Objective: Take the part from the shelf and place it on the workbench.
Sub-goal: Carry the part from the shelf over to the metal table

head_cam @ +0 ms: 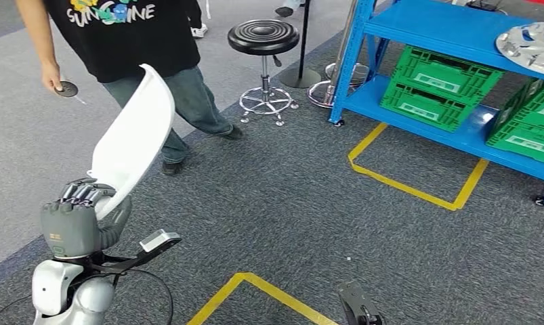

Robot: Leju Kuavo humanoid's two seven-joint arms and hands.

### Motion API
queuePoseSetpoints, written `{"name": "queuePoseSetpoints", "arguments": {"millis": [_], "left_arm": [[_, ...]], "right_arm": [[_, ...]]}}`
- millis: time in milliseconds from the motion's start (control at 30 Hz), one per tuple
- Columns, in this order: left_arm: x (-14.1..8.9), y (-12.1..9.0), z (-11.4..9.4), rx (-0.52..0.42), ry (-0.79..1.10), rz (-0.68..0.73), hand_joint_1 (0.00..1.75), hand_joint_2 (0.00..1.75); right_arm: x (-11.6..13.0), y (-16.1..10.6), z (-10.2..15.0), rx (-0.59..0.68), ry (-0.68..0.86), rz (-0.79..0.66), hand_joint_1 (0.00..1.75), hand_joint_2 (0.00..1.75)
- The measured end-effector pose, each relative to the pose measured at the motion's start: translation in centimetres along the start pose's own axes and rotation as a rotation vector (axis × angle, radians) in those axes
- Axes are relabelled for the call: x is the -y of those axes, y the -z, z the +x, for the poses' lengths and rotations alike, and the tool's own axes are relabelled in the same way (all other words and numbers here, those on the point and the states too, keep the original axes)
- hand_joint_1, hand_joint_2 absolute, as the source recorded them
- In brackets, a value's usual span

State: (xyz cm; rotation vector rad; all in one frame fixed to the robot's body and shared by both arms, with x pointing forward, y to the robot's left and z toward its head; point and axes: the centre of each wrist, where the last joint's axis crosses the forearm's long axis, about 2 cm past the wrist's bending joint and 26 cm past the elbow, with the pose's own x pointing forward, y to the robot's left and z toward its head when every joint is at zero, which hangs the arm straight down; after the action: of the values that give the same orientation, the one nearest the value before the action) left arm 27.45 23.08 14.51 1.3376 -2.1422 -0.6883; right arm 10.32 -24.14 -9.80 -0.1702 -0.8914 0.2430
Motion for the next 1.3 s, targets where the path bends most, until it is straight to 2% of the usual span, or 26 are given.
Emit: {"name": "queuePoseSetpoints", "arguments": {"millis": [200,800,1300], "left_arm": [[0.3,0.2,0.8,0.005,-0.036,0.004,1.75,1.75],[0.3,-0.1,0.4,-0.005,-0.038,-0.004,1.75,1.75],[-0.1,-0.8,1.2,-0.024,-0.03,-0.018,1.75,1.75]], "right_arm": [[0.1,-0.5,-0.8,-0.058,-0.036,0.02,0.0,0.0],[1.0,-3.4,-4.6,-0.338,-0.032,0.001,0.0,0.0],[1.4,-4.1,-5.5,-0.401,-0.041,0.01,0.0,0.0]]}}
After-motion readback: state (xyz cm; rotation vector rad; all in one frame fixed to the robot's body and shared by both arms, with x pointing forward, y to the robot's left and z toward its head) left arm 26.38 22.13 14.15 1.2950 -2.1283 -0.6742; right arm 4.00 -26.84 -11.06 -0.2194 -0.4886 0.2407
